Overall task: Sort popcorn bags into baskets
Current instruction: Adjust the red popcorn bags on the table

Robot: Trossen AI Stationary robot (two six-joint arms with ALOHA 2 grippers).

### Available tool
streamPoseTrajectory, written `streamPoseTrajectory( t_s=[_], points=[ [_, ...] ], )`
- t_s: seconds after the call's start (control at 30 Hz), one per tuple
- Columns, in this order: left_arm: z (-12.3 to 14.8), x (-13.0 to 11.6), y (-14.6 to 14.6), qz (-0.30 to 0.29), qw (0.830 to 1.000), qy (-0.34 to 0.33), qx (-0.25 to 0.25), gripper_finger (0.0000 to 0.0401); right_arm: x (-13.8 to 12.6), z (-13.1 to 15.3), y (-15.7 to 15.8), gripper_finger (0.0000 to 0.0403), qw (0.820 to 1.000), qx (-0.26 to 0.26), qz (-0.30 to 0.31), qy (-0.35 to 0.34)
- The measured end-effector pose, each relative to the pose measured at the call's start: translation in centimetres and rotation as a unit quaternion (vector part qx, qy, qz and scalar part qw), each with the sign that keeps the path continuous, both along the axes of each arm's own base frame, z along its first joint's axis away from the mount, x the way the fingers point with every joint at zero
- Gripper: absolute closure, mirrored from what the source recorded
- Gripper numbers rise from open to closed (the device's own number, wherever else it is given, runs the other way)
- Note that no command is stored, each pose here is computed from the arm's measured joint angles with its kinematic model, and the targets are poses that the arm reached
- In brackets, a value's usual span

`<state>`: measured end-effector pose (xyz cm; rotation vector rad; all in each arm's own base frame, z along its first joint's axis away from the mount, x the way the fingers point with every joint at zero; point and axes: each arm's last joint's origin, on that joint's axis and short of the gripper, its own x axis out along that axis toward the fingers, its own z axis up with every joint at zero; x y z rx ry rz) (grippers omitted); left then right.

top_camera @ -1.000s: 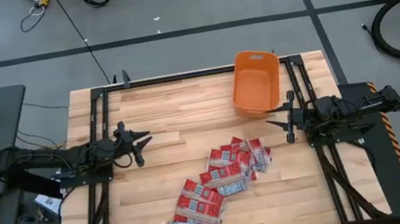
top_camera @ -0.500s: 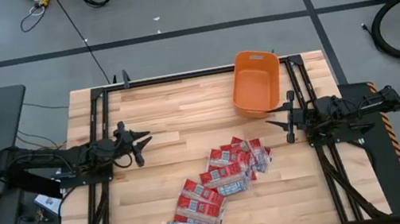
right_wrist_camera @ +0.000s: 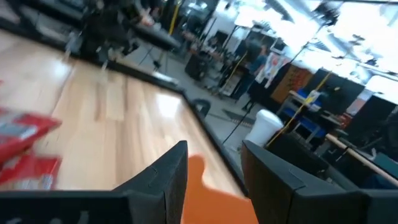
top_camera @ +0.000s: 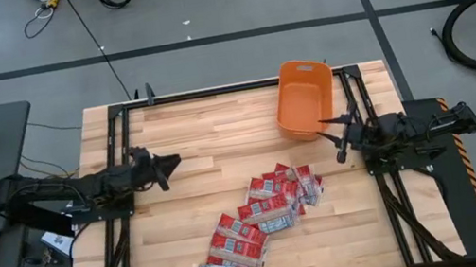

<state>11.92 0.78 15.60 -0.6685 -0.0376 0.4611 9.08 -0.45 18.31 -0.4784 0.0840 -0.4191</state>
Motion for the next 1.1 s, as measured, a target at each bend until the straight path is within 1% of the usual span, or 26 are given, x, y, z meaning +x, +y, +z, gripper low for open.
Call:
streamPoseTrajectory(
  t_s=[0.07, 0.13, 0.23, 0.3, 0.37, 0.43, 0.53, 0.6, 0.63, 0.67, 0.7, 0.8, 0.87, 1.03, 1.1],
  points=[
    [0.3, 0.0, 0.0, 0.006, 0.999, -0.031, -0.03, 0.0298, 0.0, 0.4, 0.0, 0.0248, 1.0, 0.003, 0.0, -0.023],
    [0.6, 0.0, 0.0, 0.009, 0.996, -0.062, -0.059, 0.0298, 0.0, 0.9, 0.1, 0.0248, 0.998, 0.015, 0.02, -0.051],
    [1.2, 0.1, 0.0, 0.01, 0.989, -0.11, -0.101, 0.0298, -0.1, 1.9, 0.2, 0.0248, 0.988, 0.066, 0.057, -0.124],
    [1.4, 0.1, 0.0, 0.013, 0.986, -0.125, -0.108, 0.0298, -0.3, 2.7, 0.3, 0.0248, 0.973, 0.114, 0.08, -0.184],
    [1.4, 0.0, 0.1, 0.023, 0.986, -0.128, -0.108, 0.0298, -0.7, 3.7, 0.3, 0.0248, 0.945, 0.173, 0.101, -0.26],
    [1.4, 0.0, 0.1, 0.033, 0.985, -0.13, -0.108, 0.0298, -1.2, 4.6, 0.1, 0.0248, 0.909, 0.227, 0.107, -0.332],
    [1.5, 0.0, 0.2, 0.039, 0.984, -0.134, -0.11, 0.0298, -2.1, 5.7, -0.3, 0.0248, 0.842, 0.309, 0.09, -0.433],
    [1.8, 0.0, 0.2, 0.04, 0.982, -0.15, -0.111, 0.0298, -2.5, 5.9, -0.5, 0.0248, 0.804, 0.352, 0.072, -0.474],
    [2.0, -0.1, 0.2, 0.039, 0.98, -0.162, -0.112, 0.0298, -2.5, 5.9, -0.6, 0.0248, 0.79, 0.369, 0.062, -0.486],
    [2.3, -0.1, 0.2, 0.038, 0.976, -0.179, -0.114, 0.0298, -2.6, 5.9, -0.7, 0.0248, 0.782, 0.379, 0.05, -0.493],
    [2.7, -0.2, 0.2, 0.035, 0.972, -0.2, -0.116, 0.0298, -2.6, 5.8, -0.7, 0.0248, 0.778, 0.384, 0.039, -0.496],
    [3.9, -0.4, 0.2, 0.029, 0.957, -0.264, -0.121, 0.0298, -2.6, 5.8, -0.8, 0.0248, 0.784, 0.377, 0.027, -0.493],
    [4.6, -0.7, 0.2, 0.026, 0.945, -0.301, -0.123, 0.0298, -2.6, 5.9, -0.8, 0.0248, 0.78, 0.378, 0.029, -0.497],
    [5.7, -1.2, 0.3, 0.019, 0.924, -0.361, -0.128, 0.0298, -2.9, 6.2, -0.8, 0.0248, 0.746, 0.406, 0.048, -0.527],
    [5.8, -1.3, 0.3, 0.018, 0.92, -0.369, -0.128, 0.0298, -3.0, 6.3, -0.8, 0.0248, 0.733, 0.416, 0.055, -0.536]
  ],
)
